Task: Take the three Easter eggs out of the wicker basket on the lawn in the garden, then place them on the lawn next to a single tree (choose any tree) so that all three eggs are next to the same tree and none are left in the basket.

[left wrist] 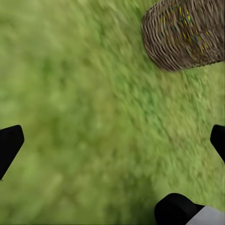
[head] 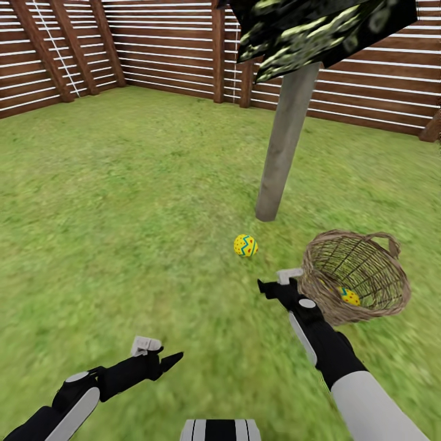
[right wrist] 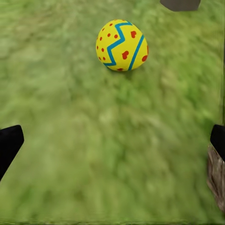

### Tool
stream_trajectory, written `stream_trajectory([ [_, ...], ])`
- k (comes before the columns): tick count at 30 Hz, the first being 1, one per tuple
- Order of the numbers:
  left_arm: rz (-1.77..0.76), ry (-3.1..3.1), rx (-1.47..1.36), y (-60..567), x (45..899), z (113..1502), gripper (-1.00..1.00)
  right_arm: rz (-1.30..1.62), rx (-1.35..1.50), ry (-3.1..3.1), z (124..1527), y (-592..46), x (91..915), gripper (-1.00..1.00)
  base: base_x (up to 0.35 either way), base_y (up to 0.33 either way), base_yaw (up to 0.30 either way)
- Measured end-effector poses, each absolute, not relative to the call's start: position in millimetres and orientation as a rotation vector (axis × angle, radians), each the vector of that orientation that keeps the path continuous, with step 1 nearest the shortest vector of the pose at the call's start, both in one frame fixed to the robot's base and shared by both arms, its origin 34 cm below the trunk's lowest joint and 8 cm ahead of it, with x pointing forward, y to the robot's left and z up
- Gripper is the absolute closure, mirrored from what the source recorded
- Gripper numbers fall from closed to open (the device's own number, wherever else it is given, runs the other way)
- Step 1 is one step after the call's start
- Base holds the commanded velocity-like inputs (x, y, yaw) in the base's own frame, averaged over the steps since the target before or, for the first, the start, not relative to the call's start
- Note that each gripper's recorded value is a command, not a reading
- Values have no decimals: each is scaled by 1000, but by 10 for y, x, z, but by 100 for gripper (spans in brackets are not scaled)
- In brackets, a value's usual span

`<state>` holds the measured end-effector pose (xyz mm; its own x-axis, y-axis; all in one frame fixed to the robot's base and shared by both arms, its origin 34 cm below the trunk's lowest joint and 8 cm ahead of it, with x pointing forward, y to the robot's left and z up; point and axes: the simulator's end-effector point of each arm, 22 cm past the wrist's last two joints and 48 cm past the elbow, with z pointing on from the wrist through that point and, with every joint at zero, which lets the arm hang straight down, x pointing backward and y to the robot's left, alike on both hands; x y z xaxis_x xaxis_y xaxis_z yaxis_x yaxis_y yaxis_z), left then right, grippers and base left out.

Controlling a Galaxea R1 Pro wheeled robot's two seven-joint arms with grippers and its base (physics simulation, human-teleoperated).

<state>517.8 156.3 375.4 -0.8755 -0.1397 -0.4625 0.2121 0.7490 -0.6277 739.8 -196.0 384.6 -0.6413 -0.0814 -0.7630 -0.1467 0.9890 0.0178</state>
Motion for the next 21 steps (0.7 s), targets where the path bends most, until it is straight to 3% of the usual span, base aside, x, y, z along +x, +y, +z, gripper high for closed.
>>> stream_trajectory([
  [5,-961,2456,53,1567,5180,3750,-100,109,-180,2336,4073,-1890,7407,-100,4,-232,0],
  [21,-952,2451,44,1571,5201,3754,-100,155,-217,2455,4532,-1787,7281,-100,0,-4,-10],
])
